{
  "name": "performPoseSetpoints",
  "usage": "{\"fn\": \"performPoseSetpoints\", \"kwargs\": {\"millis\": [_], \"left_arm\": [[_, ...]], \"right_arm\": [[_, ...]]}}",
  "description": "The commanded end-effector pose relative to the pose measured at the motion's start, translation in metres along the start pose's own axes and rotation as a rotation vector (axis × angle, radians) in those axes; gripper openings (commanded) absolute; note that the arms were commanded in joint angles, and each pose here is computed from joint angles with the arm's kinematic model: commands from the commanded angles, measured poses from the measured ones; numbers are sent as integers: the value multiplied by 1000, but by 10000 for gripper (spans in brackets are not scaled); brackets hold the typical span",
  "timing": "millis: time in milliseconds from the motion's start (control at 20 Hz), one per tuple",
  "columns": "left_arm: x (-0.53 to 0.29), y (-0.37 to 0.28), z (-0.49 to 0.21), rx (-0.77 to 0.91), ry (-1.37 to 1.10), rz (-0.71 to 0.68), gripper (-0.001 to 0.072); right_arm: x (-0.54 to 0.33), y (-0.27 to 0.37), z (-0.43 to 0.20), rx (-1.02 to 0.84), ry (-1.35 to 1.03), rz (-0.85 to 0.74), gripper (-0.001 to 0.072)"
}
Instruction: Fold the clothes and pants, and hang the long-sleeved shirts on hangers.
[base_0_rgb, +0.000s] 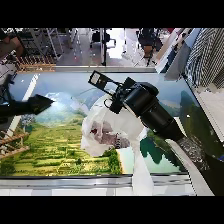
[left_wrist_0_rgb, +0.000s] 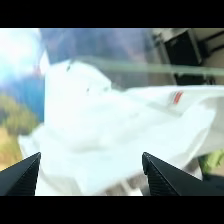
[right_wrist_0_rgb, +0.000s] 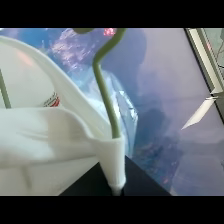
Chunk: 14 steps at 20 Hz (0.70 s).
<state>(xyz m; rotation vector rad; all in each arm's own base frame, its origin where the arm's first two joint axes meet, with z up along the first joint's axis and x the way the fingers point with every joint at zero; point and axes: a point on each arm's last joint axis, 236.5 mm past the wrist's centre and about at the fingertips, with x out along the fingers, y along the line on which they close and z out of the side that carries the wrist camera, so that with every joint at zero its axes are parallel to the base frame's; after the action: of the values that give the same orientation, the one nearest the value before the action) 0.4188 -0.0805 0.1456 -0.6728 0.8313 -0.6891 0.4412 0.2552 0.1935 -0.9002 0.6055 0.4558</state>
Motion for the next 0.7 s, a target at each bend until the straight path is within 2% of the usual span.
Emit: {"fn": "performPoseSetpoints", "kwargs": {"millis": [0,150,250,400,650], "left_arm": [[33,5,-42,-181,118,63,694],[93,-24,-45,-197,87,-7,694],[128,-50,-52,-140,62,-18,694],[162,-77,-50,-64,-37,2,695],[186,-91,-31,-37,-223,52,694]], "right_arm": [[-16,-29,2,140,-36,-88,18],[-34,-33,8,155,-72,-91,18],[-37,-33,9,156,-78,-91,18],[-37,-33,9,170,-79,-91,19],[-37,-32,10,172,-80,-87,19]]}}
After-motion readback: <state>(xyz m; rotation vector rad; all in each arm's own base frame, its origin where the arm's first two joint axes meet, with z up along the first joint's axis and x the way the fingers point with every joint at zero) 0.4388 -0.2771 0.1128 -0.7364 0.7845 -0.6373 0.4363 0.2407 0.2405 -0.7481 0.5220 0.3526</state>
